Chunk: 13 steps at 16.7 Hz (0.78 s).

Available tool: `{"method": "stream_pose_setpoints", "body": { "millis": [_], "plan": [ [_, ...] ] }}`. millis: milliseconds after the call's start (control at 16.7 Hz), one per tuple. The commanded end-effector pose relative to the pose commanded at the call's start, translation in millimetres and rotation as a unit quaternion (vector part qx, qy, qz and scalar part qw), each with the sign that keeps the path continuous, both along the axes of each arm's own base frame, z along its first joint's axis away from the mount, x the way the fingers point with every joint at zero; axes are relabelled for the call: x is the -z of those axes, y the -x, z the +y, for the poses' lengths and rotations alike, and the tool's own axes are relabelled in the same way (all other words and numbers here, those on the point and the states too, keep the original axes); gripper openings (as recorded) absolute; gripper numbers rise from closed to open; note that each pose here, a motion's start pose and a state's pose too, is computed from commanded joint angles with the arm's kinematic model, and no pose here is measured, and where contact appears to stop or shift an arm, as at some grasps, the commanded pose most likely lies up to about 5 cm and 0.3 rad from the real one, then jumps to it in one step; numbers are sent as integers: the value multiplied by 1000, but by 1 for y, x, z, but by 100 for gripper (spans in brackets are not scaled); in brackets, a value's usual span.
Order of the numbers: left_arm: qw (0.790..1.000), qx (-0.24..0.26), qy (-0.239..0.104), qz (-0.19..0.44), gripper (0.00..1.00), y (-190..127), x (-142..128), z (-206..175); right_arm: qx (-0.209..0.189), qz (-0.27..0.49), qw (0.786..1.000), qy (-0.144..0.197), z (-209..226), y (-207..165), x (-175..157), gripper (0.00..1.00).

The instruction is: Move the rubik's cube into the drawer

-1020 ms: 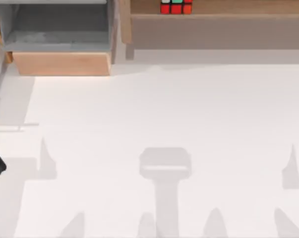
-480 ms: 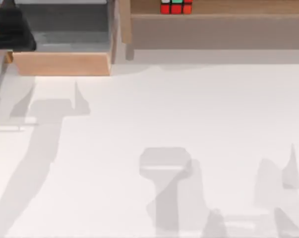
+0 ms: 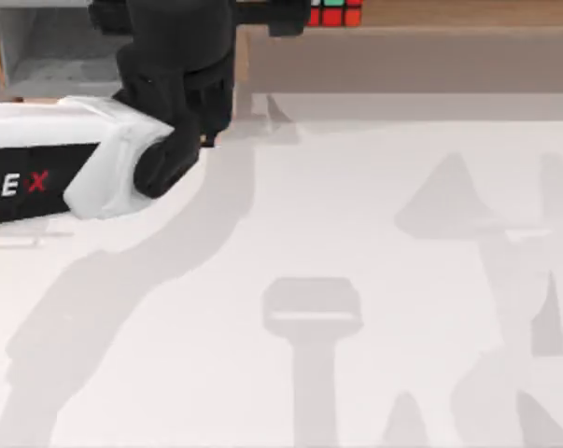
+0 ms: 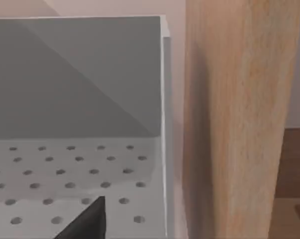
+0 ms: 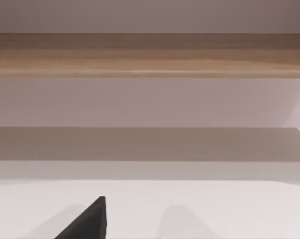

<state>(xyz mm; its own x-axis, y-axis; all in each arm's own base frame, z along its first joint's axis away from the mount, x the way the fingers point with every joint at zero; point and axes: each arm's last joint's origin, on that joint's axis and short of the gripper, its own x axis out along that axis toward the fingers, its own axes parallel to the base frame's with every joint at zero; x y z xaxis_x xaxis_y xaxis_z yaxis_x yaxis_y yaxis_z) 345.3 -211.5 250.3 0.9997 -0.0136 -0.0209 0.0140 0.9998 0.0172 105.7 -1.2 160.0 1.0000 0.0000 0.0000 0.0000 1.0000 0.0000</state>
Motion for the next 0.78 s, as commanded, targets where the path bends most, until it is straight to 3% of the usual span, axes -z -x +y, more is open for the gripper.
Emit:
{"method": "stream_pose_setpoints", "body": {
  "millis": [360, 780],
  "plan": [
    [1000, 2, 0, -1, 100, -28, 78, -94, 0, 0, 1000, 0, 0, 0, 0, 100],
    [1000, 3, 9, -10, 100, -29, 93, -115, 0, 0, 1000, 0, 0, 0, 0, 100]
  ]
}}
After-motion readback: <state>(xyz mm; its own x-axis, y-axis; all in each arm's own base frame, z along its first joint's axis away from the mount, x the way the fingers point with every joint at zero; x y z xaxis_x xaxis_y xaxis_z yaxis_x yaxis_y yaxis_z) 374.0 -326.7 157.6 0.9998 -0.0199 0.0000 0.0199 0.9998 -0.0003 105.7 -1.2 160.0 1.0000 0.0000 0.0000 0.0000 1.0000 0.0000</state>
